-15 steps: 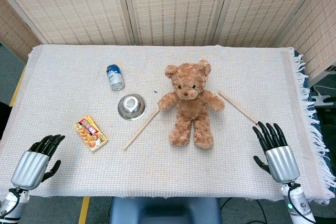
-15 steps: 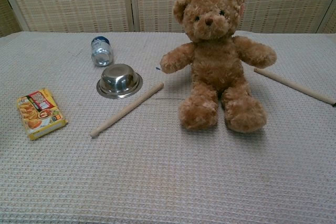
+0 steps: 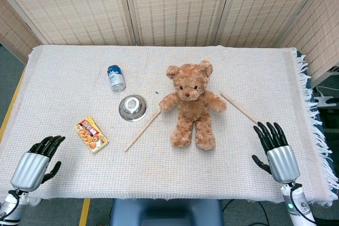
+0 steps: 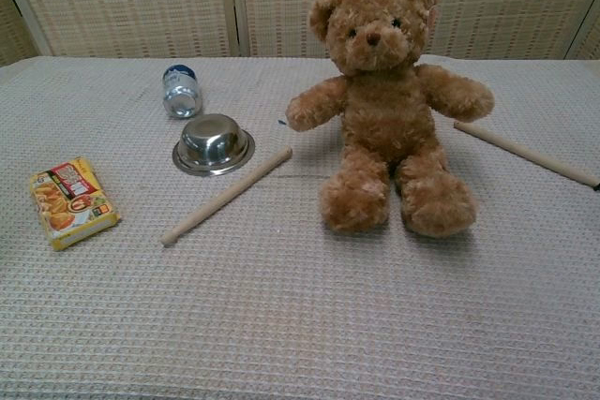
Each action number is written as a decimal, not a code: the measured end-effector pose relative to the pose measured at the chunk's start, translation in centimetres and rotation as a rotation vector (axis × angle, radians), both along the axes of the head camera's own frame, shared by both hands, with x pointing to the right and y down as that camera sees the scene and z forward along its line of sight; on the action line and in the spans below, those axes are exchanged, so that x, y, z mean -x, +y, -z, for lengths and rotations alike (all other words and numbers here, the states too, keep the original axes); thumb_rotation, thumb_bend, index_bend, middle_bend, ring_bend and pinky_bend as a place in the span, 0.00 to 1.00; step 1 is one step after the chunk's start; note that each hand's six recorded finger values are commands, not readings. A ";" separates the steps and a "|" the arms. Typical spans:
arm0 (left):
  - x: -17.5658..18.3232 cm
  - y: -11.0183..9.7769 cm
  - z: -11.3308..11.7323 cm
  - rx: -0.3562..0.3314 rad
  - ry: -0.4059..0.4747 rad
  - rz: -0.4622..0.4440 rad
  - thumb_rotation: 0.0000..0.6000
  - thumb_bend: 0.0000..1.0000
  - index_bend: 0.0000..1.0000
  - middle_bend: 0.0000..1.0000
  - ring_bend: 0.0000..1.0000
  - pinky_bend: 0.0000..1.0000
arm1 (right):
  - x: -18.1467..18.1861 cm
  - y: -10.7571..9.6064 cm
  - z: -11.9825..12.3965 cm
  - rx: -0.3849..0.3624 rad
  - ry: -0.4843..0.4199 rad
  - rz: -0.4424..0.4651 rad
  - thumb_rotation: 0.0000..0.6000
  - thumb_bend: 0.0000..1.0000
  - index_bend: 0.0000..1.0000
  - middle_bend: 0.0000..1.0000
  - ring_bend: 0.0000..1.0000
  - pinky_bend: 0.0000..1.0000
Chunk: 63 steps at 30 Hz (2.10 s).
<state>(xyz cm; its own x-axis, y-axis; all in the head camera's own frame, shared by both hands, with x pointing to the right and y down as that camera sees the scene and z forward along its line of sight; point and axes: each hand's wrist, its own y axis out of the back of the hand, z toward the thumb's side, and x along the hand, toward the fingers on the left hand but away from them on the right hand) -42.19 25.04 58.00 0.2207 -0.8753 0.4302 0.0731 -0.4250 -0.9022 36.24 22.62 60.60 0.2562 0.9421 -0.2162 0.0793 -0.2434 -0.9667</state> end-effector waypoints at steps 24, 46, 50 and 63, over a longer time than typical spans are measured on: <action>-0.1 0.1 0.3 -0.003 0.012 -0.006 1.00 0.39 0.13 0.16 0.15 0.35 | 5.1 -10.8 -8.7 -0.064 0.047 -0.010 1.00 0.13 0.36 0.34 0.14 0.25; -0.4 0.2 0.4 0.000 0.022 -0.020 1.00 0.39 0.13 0.16 0.15 0.36 | 8.4 -12.9 -11.8 -0.076 0.026 -0.021 1.00 0.14 0.41 0.38 0.19 0.33; -0.5 0.2 0.4 0.001 0.024 -0.023 1.00 0.39 0.13 0.16 0.15 0.36 | 8.8 -13.3 -12.0 -0.089 0.042 -0.018 1.00 0.14 0.41 0.39 0.20 0.36; -0.6 0.4 0.4 0.006 0.027 -0.030 1.00 0.39 0.13 0.16 0.15 0.36 | 9.1 -14.2 -11.8 -0.124 0.056 -0.038 1.00 0.19 0.53 0.50 0.31 0.47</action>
